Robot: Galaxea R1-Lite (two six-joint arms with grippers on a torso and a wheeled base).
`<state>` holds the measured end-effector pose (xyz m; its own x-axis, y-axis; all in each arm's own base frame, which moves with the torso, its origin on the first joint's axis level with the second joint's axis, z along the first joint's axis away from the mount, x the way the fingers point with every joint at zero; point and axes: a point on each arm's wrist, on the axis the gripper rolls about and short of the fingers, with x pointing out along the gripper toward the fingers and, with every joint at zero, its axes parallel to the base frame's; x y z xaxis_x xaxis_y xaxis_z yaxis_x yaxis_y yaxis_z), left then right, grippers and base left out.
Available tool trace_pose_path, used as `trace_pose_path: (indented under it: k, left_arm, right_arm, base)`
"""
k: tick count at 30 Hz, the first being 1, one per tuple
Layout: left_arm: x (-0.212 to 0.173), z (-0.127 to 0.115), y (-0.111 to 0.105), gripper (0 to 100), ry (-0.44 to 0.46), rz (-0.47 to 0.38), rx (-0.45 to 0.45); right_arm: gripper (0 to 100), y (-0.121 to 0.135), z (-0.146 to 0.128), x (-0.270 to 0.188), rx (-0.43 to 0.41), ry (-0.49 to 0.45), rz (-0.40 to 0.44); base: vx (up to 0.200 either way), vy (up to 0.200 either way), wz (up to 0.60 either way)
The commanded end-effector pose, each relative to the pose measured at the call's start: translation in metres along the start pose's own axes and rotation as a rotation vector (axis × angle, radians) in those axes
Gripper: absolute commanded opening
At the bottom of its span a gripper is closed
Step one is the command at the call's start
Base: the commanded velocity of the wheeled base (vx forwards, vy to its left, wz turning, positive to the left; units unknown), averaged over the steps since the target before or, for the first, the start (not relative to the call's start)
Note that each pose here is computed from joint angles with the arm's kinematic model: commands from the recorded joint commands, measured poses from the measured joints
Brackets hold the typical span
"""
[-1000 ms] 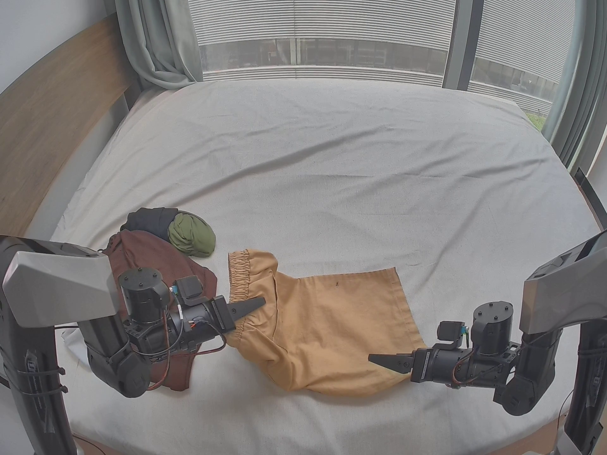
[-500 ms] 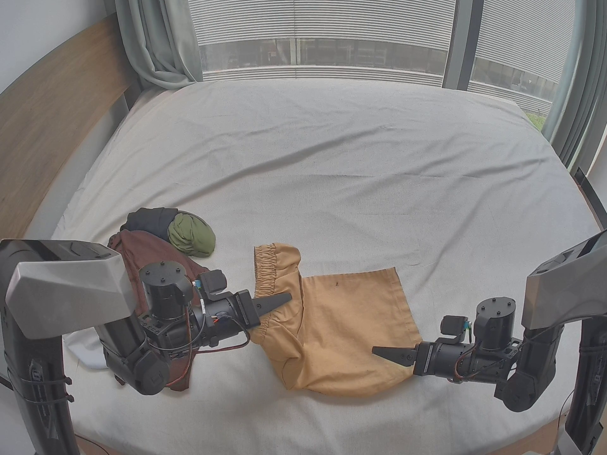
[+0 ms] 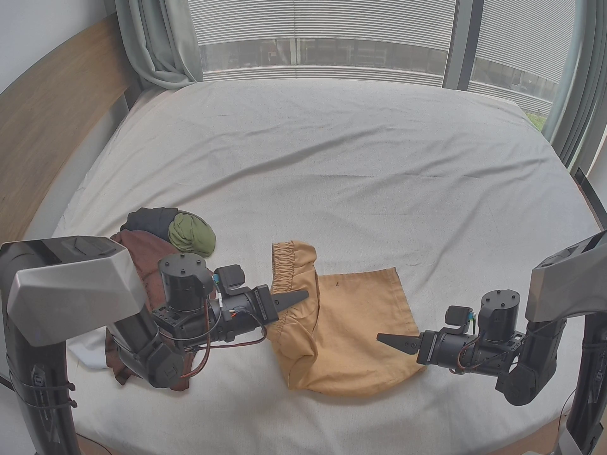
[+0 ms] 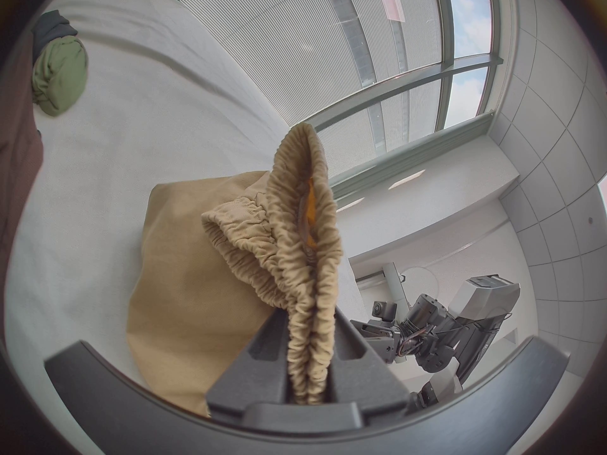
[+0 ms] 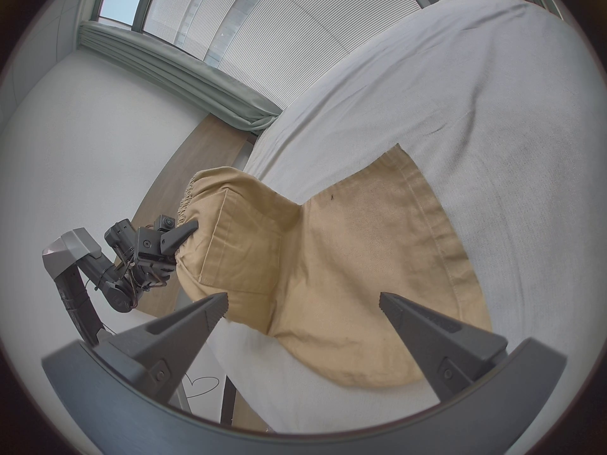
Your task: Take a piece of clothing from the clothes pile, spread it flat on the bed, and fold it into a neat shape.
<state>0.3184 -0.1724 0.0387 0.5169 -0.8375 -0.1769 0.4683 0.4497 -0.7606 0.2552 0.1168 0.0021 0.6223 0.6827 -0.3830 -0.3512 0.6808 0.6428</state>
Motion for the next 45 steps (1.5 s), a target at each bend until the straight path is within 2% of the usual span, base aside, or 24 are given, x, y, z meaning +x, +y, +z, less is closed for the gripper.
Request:
trace_pose_path:
  k: [1, 20, 27, 32, 45]
  left_arm:
    - [0.011, 0.0, -0.008, 0, 0.016, -0.023, 0.009]
    - [0.054, -0.015, -0.024, 0, 0.122, -0.061, 0.004]
    - [0.071, -0.023, -0.016, 0, 0.162, -0.042, -0.016]
    - [0.081, -0.025, -0.02, 0, 0.186, -0.04, -0.021]
    - [0.091, -0.031, -0.021, 0, 0.183, -0.033, -0.015]
  right_arm:
    - [100, -0.003, 0.006, 0.0, 0.001, -0.027, -0.004]
    - [100, -0.012, 0.019, -0.003, 0.012, -0.081, -0.026]
    - [100, -0.012, 0.02, -0.004, 0.01, -0.086, -0.023]
    - [100, -0.011, 0.024, -0.005, 0.011, -0.099, -0.019]
    - [100, -0.011, 0.024, -0.005, 0.011, -0.102, -0.02]
  base:
    - [0.0, 0.0, 0.0]
    - [0.0, 0.0, 0.0]
    - [0.0, 0.0, 0.0]
    - [0.0, 0.0, 0.0]
    - [0.0, 0.0, 0.0]
